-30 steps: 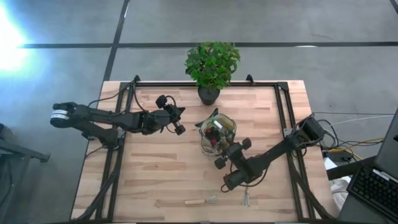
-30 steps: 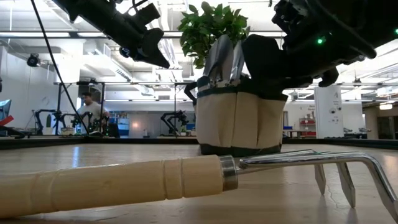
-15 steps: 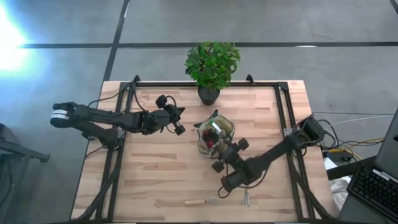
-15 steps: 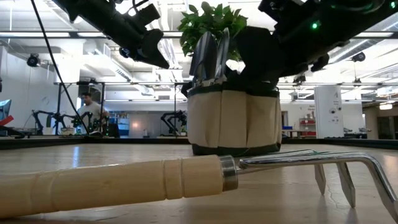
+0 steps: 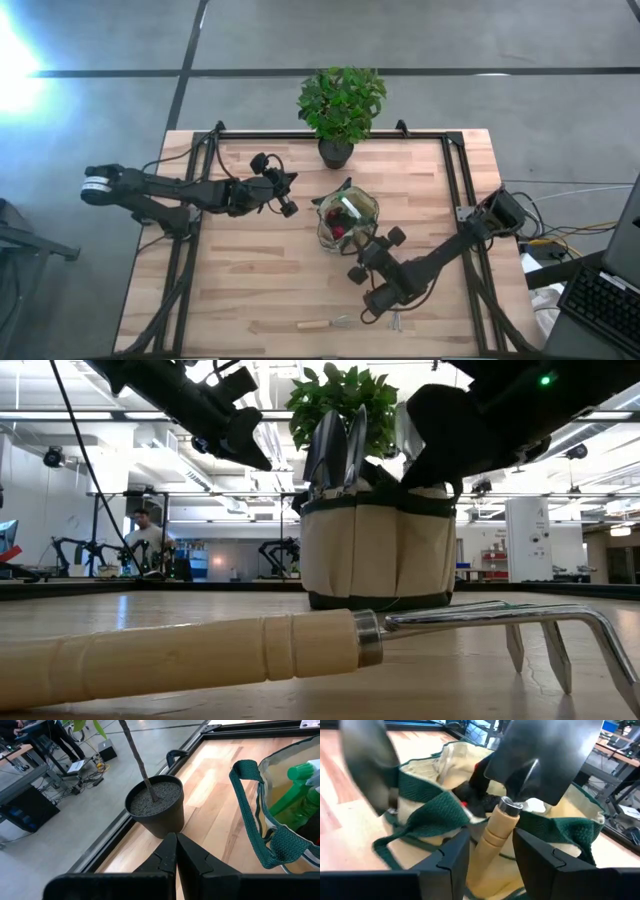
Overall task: Pick & Place Garden tools in Gardening bag
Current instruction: Put the brown trowel into the side pocket of the gardening bag, then adjust the gardening bag on the table
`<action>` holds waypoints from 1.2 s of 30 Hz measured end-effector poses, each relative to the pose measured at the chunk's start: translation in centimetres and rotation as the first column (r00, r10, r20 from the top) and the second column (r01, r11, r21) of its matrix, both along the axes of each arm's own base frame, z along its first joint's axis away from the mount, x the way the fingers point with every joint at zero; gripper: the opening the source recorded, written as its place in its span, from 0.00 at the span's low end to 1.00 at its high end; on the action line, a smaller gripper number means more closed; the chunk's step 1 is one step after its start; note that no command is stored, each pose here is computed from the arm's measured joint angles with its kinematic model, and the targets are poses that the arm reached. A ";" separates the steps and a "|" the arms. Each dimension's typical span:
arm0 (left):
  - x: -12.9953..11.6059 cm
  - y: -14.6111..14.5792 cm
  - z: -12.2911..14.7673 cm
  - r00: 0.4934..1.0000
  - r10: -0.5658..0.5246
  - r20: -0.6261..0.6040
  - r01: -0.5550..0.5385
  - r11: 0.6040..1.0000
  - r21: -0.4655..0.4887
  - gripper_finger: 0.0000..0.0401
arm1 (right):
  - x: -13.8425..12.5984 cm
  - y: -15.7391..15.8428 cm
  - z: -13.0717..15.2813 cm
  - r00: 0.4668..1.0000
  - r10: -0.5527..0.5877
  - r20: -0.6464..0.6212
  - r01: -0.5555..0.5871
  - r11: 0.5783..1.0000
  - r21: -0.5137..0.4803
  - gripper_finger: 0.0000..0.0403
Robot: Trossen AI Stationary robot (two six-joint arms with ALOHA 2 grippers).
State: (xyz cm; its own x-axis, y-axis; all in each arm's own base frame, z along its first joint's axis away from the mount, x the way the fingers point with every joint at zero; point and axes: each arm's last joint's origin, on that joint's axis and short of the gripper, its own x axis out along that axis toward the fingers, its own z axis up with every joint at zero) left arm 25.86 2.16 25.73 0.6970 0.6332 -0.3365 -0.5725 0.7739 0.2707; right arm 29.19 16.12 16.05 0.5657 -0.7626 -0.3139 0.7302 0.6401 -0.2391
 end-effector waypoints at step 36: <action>0.0 0.0 0.0 1.000 -0.001 -0.002 0.001 1.000 -0.004 0.03 | -2.9 0.4 4.7 0.993 0.093 -0.070 -0.065 0.943 0.326 0.25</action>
State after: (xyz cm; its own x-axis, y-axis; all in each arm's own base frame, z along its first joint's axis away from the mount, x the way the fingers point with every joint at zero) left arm 25.84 2.16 25.69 0.6971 0.6310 -0.3403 -0.5708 0.7757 0.2690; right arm 26.27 16.48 20.70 0.5816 -0.5666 -0.5837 0.6603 0.7479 -0.0680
